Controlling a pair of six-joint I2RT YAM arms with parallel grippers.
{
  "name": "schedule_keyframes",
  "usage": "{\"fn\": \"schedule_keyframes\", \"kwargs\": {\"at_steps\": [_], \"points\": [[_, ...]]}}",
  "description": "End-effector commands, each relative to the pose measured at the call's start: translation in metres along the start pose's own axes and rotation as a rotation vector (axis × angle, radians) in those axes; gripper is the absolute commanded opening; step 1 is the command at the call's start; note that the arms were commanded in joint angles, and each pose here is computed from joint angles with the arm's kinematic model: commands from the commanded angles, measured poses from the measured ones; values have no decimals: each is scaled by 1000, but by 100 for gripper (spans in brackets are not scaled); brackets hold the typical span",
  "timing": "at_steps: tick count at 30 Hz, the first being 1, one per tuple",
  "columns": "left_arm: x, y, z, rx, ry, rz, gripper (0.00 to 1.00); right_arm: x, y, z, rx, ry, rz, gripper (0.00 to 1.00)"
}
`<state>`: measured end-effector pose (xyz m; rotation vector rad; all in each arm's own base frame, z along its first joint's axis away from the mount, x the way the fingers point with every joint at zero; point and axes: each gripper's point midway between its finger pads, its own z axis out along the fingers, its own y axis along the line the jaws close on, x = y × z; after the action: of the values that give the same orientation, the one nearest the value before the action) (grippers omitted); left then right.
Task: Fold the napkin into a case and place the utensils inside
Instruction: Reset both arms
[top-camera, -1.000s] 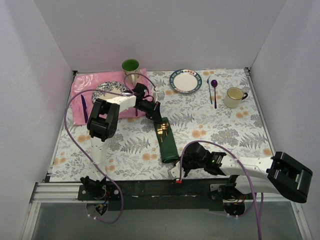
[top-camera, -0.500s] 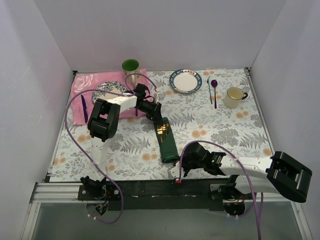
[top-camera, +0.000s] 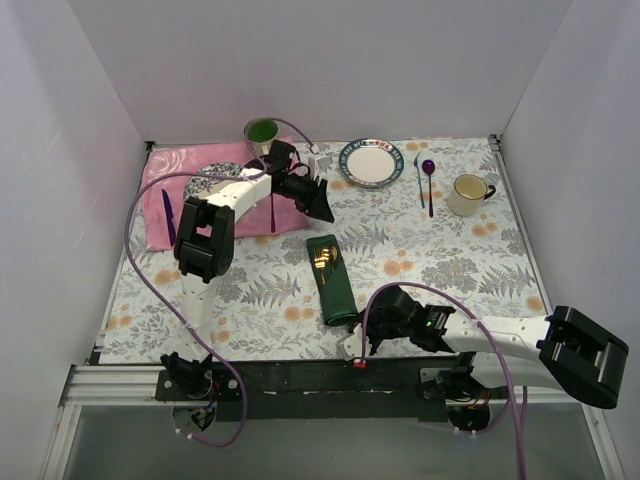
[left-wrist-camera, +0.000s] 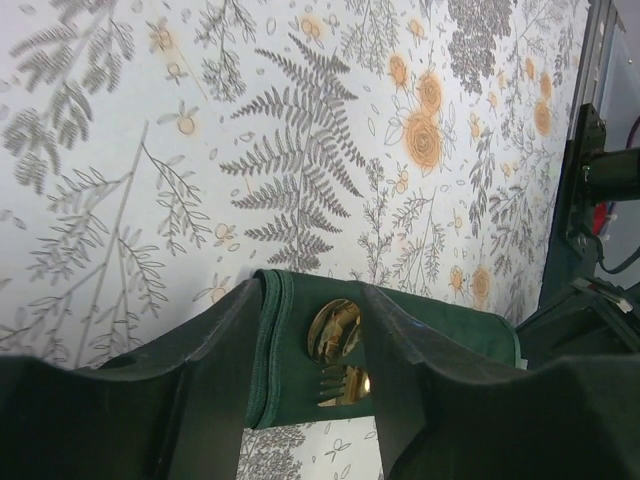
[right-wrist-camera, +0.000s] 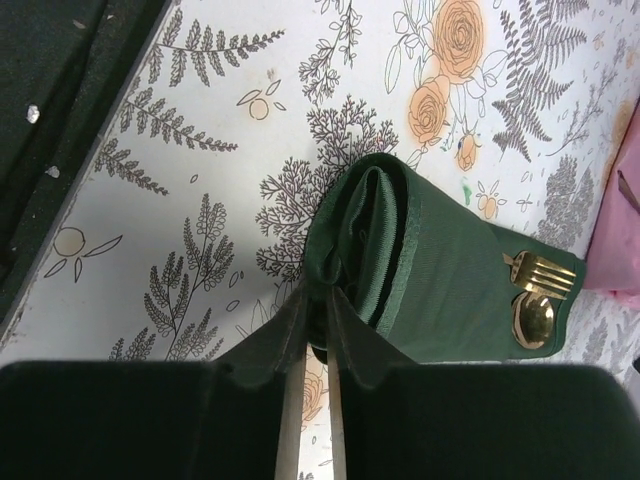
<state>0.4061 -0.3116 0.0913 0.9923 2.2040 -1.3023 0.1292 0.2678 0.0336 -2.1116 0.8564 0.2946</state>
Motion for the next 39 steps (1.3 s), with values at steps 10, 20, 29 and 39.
{"fn": "schedule_keyframes", "kwargs": {"at_steps": [10,20,29,39], "points": [[-105,-35,-119,-167,-258,155,98,-42,-9,-30,1,-122,-8,51],[-46,-70,-232,-246,-394,-67,98,-33,-85,-103,351,57,514,97],[28,-55,-277,-536,-372,-323,98,45,-119,-193,694,221,1101,99],[97,-66,-267,-693,-357,-340,98,81,-107,-262,1038,157,1429,98]]}}
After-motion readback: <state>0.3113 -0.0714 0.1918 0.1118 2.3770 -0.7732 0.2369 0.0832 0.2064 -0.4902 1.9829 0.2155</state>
